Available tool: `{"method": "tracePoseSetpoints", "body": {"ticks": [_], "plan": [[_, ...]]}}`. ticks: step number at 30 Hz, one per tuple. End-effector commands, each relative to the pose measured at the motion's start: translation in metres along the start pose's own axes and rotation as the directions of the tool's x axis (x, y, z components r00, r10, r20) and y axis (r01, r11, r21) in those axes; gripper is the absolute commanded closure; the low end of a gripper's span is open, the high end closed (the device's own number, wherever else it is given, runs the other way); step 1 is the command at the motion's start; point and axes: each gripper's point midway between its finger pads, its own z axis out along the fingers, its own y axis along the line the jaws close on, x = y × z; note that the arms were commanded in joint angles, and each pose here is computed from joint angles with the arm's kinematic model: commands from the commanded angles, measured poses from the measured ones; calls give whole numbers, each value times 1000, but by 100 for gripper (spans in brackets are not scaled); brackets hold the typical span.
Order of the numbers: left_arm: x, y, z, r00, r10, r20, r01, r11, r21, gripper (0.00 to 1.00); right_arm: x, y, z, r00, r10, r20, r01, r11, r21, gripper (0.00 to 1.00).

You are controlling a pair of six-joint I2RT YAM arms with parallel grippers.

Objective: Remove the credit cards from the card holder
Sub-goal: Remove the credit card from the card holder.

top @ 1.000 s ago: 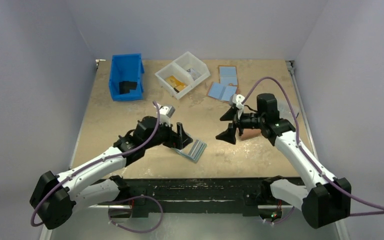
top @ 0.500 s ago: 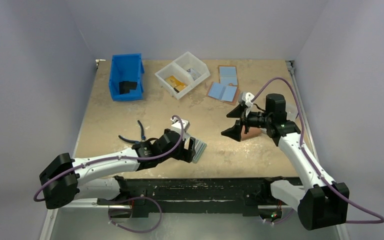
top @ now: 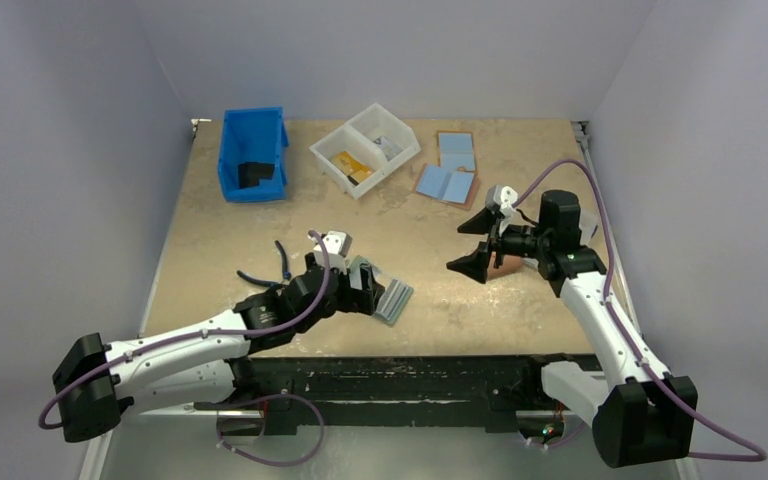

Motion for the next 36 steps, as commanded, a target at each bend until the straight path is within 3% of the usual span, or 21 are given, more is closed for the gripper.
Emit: {"method": "tracePoseSetpoints", "body": {"ticks": [1, 7, 12, 21, 26, 36], "plan": [[-5, -13, -4, 998, -53, 29, 51, 996, 70, 2, -8, 2, -2, 999, -31, 30, 32, 999, -11, 1], [9, -19, 7, 995, 10, -95, -8, 1000, 20, 3, -8, -1, -3, 999, -36, 20, 36, 999, 2, 1], [17, -21, 11, 988, 84, -129, -93, 994, -66, 6, -7, -2, -4, 999, -38, 13, 38, 999, 5, 1], [28, -30, 30, 958, 218, -187, -245, 960, -139, 29, -5, -2, -4, 999, -30, 11, 30, 1000, -2, 1], [29, -34, 45, 933, 295, -208, -324, 938, -123, 33, -4, -2, -4, 999, -29, 13, 29, 1000, -3, 1], [44, -17, 72, 914, 297, -276, -341, 931, -128, 42, -3, -1, -4, 1000, -20, 15, 20, 1000, -16, 1]]}}
